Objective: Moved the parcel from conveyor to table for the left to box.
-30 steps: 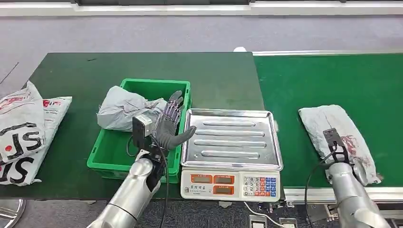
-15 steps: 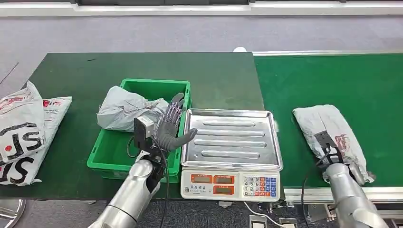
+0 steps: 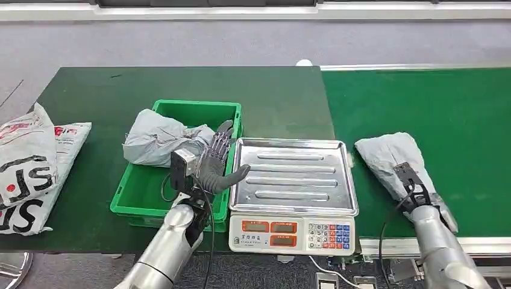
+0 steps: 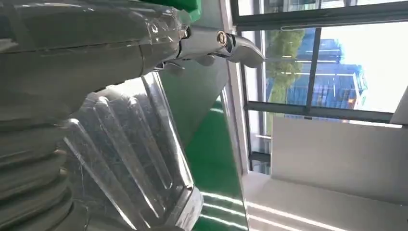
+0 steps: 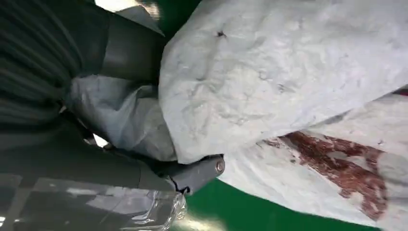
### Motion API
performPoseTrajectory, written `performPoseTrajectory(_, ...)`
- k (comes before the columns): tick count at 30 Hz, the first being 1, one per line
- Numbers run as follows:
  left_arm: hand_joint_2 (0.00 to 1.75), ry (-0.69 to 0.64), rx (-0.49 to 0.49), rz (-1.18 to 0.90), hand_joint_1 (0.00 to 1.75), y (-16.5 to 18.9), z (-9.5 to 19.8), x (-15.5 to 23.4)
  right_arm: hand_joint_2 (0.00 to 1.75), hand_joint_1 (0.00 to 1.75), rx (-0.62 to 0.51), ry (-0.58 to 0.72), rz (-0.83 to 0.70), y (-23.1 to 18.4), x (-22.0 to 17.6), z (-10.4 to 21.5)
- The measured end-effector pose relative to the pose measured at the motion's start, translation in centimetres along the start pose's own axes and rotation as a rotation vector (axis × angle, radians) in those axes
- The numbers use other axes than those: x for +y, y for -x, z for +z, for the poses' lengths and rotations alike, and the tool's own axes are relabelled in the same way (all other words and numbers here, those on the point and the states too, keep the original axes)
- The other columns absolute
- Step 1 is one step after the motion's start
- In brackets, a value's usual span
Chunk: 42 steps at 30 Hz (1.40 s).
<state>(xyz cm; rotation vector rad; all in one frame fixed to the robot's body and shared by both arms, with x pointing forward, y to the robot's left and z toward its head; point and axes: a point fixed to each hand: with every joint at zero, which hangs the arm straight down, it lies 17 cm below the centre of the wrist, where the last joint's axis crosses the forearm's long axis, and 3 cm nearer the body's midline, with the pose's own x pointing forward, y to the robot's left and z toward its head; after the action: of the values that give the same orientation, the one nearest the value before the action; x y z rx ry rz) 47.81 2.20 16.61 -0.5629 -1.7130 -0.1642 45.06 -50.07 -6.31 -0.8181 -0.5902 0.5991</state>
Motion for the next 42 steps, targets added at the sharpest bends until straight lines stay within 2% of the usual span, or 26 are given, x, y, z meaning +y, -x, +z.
performPoseTrajectory(4, 1.75, -0.009, 0.001, 0.000, 0.00, 0.1, 0.3, 0.1, 1.75, 1.75, -0.064, 0.064, -0.045, -1.6, -1.1, 0.0)
performPoseTrajectory(9, 1.75, -0.020, -0.015, -0.003, 0.00, -0.4, 0.7, 0.6, 1.75, 1.75, -0.254, 0.309, -0.194, -6.4, -7.4, 1.0)
performPoseTrajectory(15, 1.75, -0.023, -0.032, -0.005, 0.00, -0.8, 0.7, 0.7, 1.75, 1.75, -0.302, 0.363, -0.258, -8.4, -9.6, 1.8)
performPoseTrajectory(18, 1.75, -0.027, -0.086, -0.015, 0.00, -1.9, 0.7, 0.8, 1.75, 1.75, -0.388, 0.421, -0.308, -9.9, -11.1, 2.9)
performPoseTrajectory(19, 1.75, -0.026, -0.095, -0.016, 0.00, -2.1, 0.7, 0.8, 1.75, 1.64, -0.419, 0.449, -0.328, -10.5, -11.9, 3.6)
performPoseTrajectory(24, 1.75, 0.033, -0.136, 0.014, 0.00, -3.0, 0.6, -0.2, 1.75, 1.75, -0.564, 0.621, -0.404, -12.5, -15.7, 7.9)
performPoseTrajectory(28, 1.75, 0.044, -0.148, 0.008, 0.00, -3.3, 0.3, -0.3, 1.75, 1.75, -0.646, 0.711, -0.432, -13.7, -17.6, 10.9)
performPoseTrajectory(31, 1.75, 0.044, -0.157, 0.005, 0.00, -3.5, 0.2, -0.2, 1.75, 1.75, -0.751, 0.775, -0.430, -15.1, -18.4, 13.9)
performPoseTrajectory(39, 1.75, 0.042, -0.162, -0.024, 0.00, -3.5, -0.6, 0.1, 1.75, 1.69, -0.954, 0.830, -0.390, -18.6, -18.4, 20.2)
performPoseTrajectory(42, 1.75, 0.042, -0.163, -0.053, 0.00, -3.4, -0.8, 0.1, 1.75, 1.75, -1.026, 0.807, -0.363, -20.2, -17.5, 21.9)
